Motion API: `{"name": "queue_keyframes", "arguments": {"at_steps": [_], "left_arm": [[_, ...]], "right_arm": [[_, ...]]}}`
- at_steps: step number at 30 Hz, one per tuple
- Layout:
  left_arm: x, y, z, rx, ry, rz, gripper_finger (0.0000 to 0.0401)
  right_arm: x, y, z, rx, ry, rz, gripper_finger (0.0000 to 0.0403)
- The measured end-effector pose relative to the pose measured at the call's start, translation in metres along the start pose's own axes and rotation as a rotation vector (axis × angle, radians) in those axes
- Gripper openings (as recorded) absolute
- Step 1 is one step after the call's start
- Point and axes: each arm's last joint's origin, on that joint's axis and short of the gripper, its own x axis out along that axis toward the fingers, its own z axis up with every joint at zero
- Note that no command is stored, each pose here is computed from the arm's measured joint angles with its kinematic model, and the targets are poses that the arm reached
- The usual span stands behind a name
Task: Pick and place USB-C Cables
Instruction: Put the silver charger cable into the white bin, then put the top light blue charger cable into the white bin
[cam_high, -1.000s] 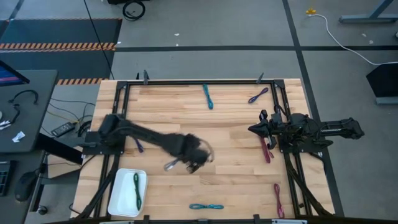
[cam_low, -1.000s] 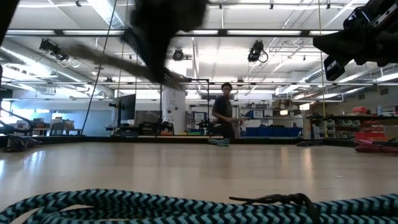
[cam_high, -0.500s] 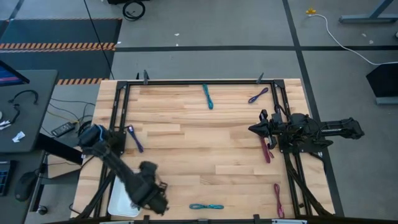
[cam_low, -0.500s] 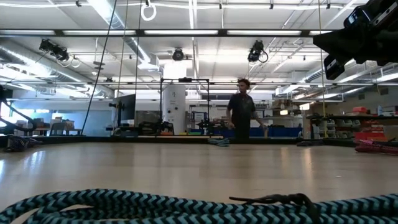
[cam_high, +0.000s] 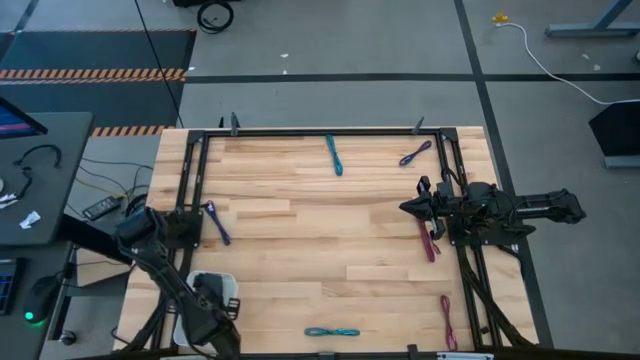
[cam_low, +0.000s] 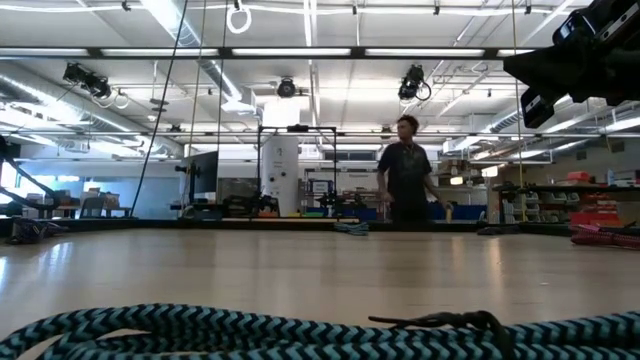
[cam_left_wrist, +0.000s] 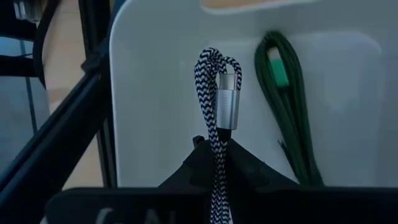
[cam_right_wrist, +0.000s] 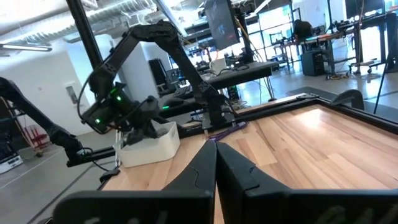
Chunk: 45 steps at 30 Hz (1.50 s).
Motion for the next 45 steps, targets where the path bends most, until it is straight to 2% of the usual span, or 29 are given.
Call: {"name": "queue_keyframes", "arguments": {"at_steps": [5,9,13,20,22,25,30,32,33,36,39,42,45], "left_arm": [[0.010,0.001,0.003,-0.007,-0.023,0.024,0.0031],[0.011,0.001,0.003,-0.009,-0.002,0.046,0.0051],[0.011,0.002,0.000,0.010,0.054,0.072,0.0100],[-0.002,0.014,0.000,0.044,0.081,0.026,0.0209],[-0.012,0.015,0.002,0.036,0.042,-0.055,0.0229],[-0.027,0.009,0.004,0.024,-0.132,-0.304,0.0245],[-0.042,-0.018,0.011,0.023,-0.597,-0.852,0.0243],[-0.048,-0.031,0.017,0.028,-0.776,-0.965,0.0236],[-0.051,-0.039,0.022,0.034,-0.833,-0.979,0.0231],[-0.056,-0.064,0.043,0.065,-0.906,-0.919,0.0216],[-0.059,-0.095,0.076,0.058,-0.987,-0.835,0.0201],[-0.057,-0.128,0.119,0.078,-1.049,-0.701,0.0188],[-0.049,-0.156,0.170,0.125,-1.022,-0.573,0.0179]], "right_arm": [[0.000,0.000,0.000,0.000,0.000,-0.001,0.0011],[0.000,0.000,0.000,0.000,0.000,0.000,0.0011],[0.000,0.000,0.000,0.000,0.000,0.000,0.0011],[0.000,0.000,0.000,0.000,0.000,0.000,0.0011],[0.000,0.000,0.000,0.000,0.000,-0.001,0.0011],[0.000,0.000,0.000,0.000,0.000,-0.001,0.0011],[0.000,0.000,0.000,0.000,0.000,0.000,0.0011],[0.000,0.000,0.000,0.000,0.000,0.000,0.0011],[0.000,0.000,0.000,0.000,0.000,-0.001,0.0011],[0.000,0.000,0.000,0.000,0.000,0.000,0.0011],[0.000,0.000,0.000,0.000,0.000,0.000,0.0011],[0.000,0.000,0.000,0.000,-0.002,0.000,0.0011],[0.000,0.000,0.001,0.000,-0.008,0.001,0.0011]]}}
